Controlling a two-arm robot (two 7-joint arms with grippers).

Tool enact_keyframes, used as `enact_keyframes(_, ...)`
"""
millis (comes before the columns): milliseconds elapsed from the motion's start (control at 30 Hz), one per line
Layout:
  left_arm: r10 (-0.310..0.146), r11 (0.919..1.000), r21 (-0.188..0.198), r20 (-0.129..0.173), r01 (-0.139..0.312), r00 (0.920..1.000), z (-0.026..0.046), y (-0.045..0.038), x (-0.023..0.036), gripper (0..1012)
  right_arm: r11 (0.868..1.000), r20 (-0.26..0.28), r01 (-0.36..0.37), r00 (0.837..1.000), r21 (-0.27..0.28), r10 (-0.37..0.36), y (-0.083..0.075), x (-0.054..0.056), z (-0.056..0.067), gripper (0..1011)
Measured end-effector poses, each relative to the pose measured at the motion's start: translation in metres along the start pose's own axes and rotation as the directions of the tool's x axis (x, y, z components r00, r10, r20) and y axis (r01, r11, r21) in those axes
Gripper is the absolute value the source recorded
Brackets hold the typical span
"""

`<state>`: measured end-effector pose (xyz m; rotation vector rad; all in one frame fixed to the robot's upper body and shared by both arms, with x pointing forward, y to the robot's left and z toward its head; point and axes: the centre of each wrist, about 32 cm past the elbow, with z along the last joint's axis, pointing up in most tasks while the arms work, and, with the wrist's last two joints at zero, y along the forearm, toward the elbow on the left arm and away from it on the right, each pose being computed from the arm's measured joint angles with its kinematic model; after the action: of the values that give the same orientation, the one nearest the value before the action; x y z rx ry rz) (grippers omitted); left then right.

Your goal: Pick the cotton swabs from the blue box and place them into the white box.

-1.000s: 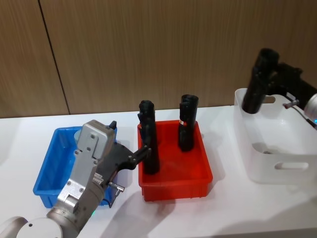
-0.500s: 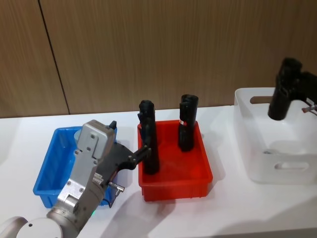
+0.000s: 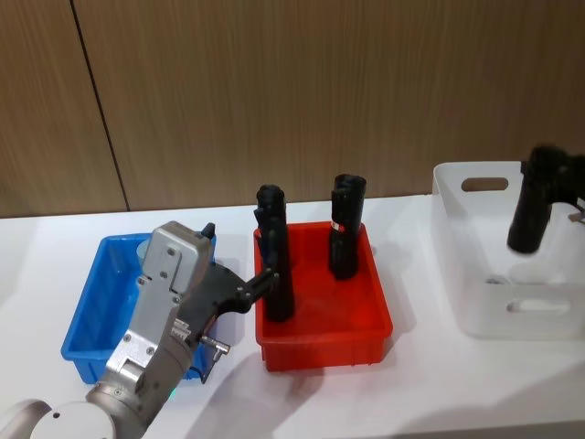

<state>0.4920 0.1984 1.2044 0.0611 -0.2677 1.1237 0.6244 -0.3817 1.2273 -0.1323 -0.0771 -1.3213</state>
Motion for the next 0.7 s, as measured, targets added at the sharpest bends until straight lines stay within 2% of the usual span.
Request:
enact_keyframes(100, 0.000, 1.0000, 0.000, 0.000, 0.000, 1.0000, 0.0000, 0.0000, 0.0000, 1000, 1.000, -0.007, -0.001, 1.000, -0.009, 0.001, 0.001, 0.003, -0.004, 645)
enact_keyframes(200, 0.000, 1.0000, 0.000, 0.000, 0.000, 1.0000, 0.0000, 0.0000, 0.0000, 1000, 1.000, -0.012, -0.001, 1.000, -0.015, 0.001, 0.002, 0.004, -0.007, 778)
enact_keyframes(333, 0.000, 1.0000, 0.000, 0.000, 0.000, 1.0000, 0.0000, 0.0000, 0.0000, 1000, 1.000, -0.017, -0.002, 1.000, -0.017, 0.002, 0.002, 0.006, -0.009, 849)
enact_keyframes(433, 0.000, 1.0000, 0.000, 0.000, 0.000, 1.0000, 0.0000, 0.0000, 0.0000, 1000, 1.000, -0.019, -0.004, 1.000, -0.017, 0.003, 0.002, 0.007, -0.010, 967)
enact_keyframes(533, 0.000, 1.0000, 0.000, 0.000, 0.000, 1.0000, 0.0000, 0.0000, 0.0000, 1000, 1.000, -0.023, -0.003, 1.000, -0.015, 0.003, 0.002, 0.008, -0.012, 1002)
enact_keyframes(700, 0.000, 1.0000, 0.000, 0.000, 0.000, 1.0000, 0.0000, 0.0000, 0.0000, 999, 1.000, -0.026, -0.005, 1.000, -0.014, 0.004, 0.002, 0.009, -0.013, 1002)
